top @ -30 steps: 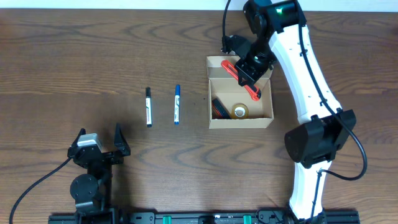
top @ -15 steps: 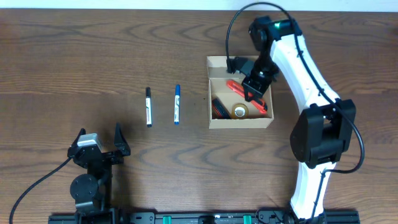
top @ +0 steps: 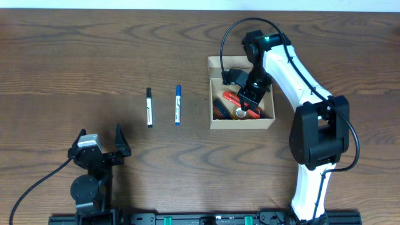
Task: Pack container
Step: 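Lift the box cutter and carry it toward the box, then lower the box cutter into the box and open the right gripper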
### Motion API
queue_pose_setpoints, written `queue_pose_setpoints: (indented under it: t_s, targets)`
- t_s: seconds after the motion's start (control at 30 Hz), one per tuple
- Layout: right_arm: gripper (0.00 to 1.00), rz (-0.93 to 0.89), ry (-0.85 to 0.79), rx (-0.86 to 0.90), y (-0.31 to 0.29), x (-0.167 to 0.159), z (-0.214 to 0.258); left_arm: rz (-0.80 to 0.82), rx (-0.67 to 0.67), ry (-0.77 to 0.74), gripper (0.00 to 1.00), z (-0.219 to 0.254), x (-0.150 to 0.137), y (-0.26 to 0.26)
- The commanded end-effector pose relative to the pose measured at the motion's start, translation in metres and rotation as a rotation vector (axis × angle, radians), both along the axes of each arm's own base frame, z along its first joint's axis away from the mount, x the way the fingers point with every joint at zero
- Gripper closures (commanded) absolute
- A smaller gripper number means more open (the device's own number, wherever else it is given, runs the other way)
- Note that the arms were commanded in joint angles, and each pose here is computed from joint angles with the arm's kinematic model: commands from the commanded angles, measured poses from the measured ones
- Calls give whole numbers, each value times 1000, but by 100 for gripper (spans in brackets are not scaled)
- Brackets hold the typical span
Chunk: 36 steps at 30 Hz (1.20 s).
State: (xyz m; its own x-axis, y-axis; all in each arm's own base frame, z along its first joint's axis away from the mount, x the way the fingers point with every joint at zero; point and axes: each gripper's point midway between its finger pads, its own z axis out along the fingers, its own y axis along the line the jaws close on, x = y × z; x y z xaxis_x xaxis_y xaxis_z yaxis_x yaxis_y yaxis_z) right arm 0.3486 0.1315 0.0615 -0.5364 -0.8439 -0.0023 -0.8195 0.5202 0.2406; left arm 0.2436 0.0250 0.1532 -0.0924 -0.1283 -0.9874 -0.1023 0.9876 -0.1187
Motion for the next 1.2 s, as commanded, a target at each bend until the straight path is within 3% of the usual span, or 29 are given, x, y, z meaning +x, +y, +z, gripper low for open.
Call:
queue_pose_setpoints:
  t_s: [0.0,0.2,0.23,0.3,0.37,0.43,0.53,0.7,0.77,1.17]
  targets:
    - [99,15,6,9,1,-8,-5,-8,-4,47,5,-16,-1,-1]
    - [98,-8,12,3,0,-10,-15,-8,-4,46,5,-15,-1,-1]
    - [92,-10,9,3,0,-9,-15,-8,-4,47,5,-16,-1,-1]
    - [67,-10,1,2,0,-7,-15,-8,-4,47,5,-16,-1,-1]
    - [64,-10,-2,3,0,-7,-15,-8,-4,47,5,-16,-1,-1]
    - [43,-10,-5,1,0,-6,-15,-8,-4,47,5,-16,-1,-1]
    - [27,-26,-19,-20,-3,-3,-16,-8,-4,47,5,-16,-1,-1]
    - [17,-72,-64,-42,-4,11,-9,-8,-4,47,5,-16,-1,-1]
    - [3,-90,-84,-38,-2,18,-1,-8,-4,47,5,-16,-1,-1]
    - [1,-200,-283,18,9,64,104,-8,-4,47,5,-16,-1,-1]
